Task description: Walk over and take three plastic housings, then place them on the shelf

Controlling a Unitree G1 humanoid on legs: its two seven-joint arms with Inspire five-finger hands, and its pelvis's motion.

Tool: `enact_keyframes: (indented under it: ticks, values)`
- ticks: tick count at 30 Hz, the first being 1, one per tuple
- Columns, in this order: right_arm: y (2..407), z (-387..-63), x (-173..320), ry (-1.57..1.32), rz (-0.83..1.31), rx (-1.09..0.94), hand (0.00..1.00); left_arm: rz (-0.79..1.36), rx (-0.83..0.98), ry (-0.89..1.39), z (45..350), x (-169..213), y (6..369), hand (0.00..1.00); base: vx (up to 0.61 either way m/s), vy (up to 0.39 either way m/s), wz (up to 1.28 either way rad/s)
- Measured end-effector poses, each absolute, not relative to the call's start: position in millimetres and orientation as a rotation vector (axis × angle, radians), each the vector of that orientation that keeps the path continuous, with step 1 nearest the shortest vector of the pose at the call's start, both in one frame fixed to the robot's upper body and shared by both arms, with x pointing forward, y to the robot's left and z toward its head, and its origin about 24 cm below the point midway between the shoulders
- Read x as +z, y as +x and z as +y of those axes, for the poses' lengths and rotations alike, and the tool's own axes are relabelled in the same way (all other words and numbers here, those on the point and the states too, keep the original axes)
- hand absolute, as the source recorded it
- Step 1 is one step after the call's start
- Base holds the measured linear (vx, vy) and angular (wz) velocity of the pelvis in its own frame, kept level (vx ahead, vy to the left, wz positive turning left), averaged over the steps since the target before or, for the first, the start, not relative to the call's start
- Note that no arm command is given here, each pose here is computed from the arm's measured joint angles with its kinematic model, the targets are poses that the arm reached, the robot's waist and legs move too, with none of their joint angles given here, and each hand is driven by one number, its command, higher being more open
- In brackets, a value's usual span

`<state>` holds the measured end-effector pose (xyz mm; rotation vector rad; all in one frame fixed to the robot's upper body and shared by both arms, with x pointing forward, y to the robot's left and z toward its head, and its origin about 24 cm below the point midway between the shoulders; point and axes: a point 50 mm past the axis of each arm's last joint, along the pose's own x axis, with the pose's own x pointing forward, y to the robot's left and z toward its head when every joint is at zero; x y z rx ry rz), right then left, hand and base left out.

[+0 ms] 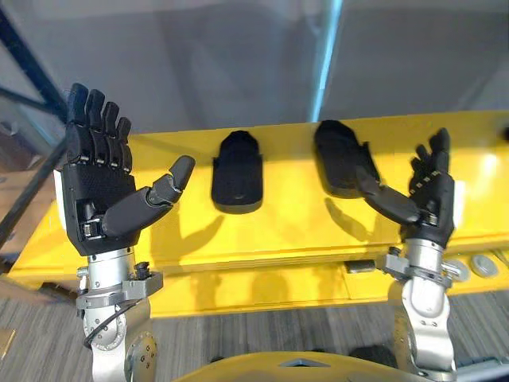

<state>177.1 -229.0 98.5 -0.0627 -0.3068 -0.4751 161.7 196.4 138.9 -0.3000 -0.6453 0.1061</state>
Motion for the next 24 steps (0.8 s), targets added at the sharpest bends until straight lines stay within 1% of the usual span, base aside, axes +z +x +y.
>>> enact_keyframes:
  ticks: [3, 5, 8, 10, 13, 15, 17, 19, 24]
  values:
    - [157, -248, 97, -0.104, -0.283, -0.580, 1.00, -0.632, 0.037, -0.375, 179, 137, 172, 1.00, -0.01, -0.013, -0.95]
    - [144, -254, 103, -0.109, -0.300, -0.629, 1.00, -0.620, 0.013, -0.378, 168, 136, 181, 1.00, 0.01, -0.023, -0.78]
    - [129, -257, 111, -0.034, -0.378, -0.669, 1.00, -0.598, -0.030, -0.374, 151, 136, 192, 1.00, 0.05, -0.020, -0.42]
    - [128, -254, 115, 0.008, -0.423, -0.664, 1.00, -0.605, -0.040, -0.373, 146, 139, 195, 1.00, 0.06, -0.014, -0.21]
    - [145, -235, 122, 0.057, -0.478, -0.559, 1.00, -0.590, 0.026, -0.348, 148, 139, 193, 1.00, -0.02, 0.046, -0.76]
    - [165, -209, 127, 0.074, -0.505, -0.418, 1.00, -0.555, 0.104, -0.324, 157, 134, 184, 1.00, -0.09, 0.130, -0.92]
    - [172, -198, 127, 0.076, -0.500, -0.364, 1.00, -0.557, 0.126, -0.313, 162, 134, 180, 1.00, -0.08, 0.128, -0.11]
    - [175, -192, 120, 0.105, -0.445, -0.357, 1.00, -0.588, 0.148, -0.294, 169, 139, 177, 1.00, -0.10, 0.132, 0.18]
    - [168, -191, 109, 0.135, -0.379, -0.410, 1.00, -0.633, 0.187, -0.268, 180, 144, 173, 1.00, -0.04, 0.079, 0.18]
